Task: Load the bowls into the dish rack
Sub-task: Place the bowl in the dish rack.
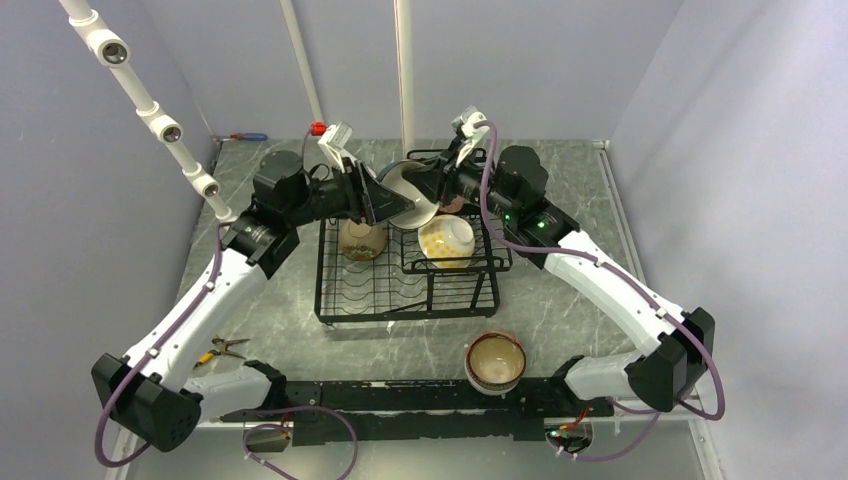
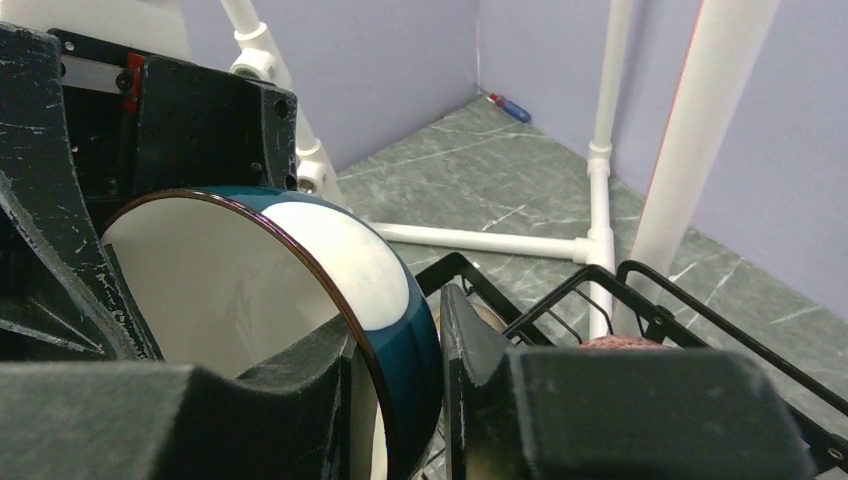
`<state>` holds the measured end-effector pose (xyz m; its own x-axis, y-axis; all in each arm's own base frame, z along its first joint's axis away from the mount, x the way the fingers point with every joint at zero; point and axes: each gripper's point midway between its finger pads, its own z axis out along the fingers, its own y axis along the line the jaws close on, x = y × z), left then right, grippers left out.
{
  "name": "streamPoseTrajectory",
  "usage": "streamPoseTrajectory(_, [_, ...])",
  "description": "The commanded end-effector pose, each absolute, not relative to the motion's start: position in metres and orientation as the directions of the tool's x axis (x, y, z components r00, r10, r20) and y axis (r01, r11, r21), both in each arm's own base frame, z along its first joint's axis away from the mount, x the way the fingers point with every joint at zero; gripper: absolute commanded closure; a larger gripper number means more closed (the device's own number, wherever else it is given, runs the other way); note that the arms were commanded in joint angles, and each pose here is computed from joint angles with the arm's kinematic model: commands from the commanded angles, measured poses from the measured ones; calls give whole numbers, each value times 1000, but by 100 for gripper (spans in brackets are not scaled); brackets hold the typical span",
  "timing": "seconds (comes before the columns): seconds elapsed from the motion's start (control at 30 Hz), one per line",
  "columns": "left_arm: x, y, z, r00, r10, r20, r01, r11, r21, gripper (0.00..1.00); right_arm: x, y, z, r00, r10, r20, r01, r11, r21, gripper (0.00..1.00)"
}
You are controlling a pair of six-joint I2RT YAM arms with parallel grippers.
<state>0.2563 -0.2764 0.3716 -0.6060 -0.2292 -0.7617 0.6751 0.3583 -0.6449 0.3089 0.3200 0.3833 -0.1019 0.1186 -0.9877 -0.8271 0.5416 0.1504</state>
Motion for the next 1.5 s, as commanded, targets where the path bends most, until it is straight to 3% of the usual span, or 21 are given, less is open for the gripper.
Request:
streamPoseTrajectory(0.0, [255, -263, 402, -487, -321, -812, 718, 382, -582, 97, 299, 319, 440, -5, 243, -970, -852, 507, 132, 96])
streamPoseTrajectory(0.03, [256, -261, 400, -473, -319, -821, 721, 396, -569, 97, 299, 319, 439, -6, 241, -970, -853, 505, 130, 91])
streamPoseTrajectory(0.27, [265, -241, 392, -351, -331, -876, 708, 518, -480, 97, 298, 319, 432, -27, 229, -973, -852, 504, 142, 32])
streamPoseTrajectory(0.4, [270, -222, 385, -265, -320, -910, 669, 618, -412, 97, 297, 318, 428, -37, 228, -973, -848, 507, 151, 14])
streamPoseTrajectory(0.53, [276, -199, 369, -174, -216, -961, 619, 735, -278, 97, 298, 314, 423, -44, 214, -976, -836, 526, 153, 7])
streamPoseTrajectory(0.63, [275, -186, 343, -113, -36, -993, 623, 776, -99, 97, 299, 310, 419, -47, 200, -979, -826, 543, 151, 4])
streamPoseTrajectory(0.9, [275, -158, 258, 62, 436, -898, 636, 676, 372, 97, 297, 297, 412, -37, 185, -982, -797, 588, 141, 0])
streamPoseTrajectory(1.2, [288, -174, 221, 309, 554, -773, 634, 485, 602, 97, 299, 287, 404, -31, 159, -987, -770, 626, 125, 0])
streamPoseTrajectory(1.47, [301, -179, 234, 319, 532, -785, 611, 518, 599, 97, 298, 281, 399, -29, 146, -989, -759, 641, 117, 0])
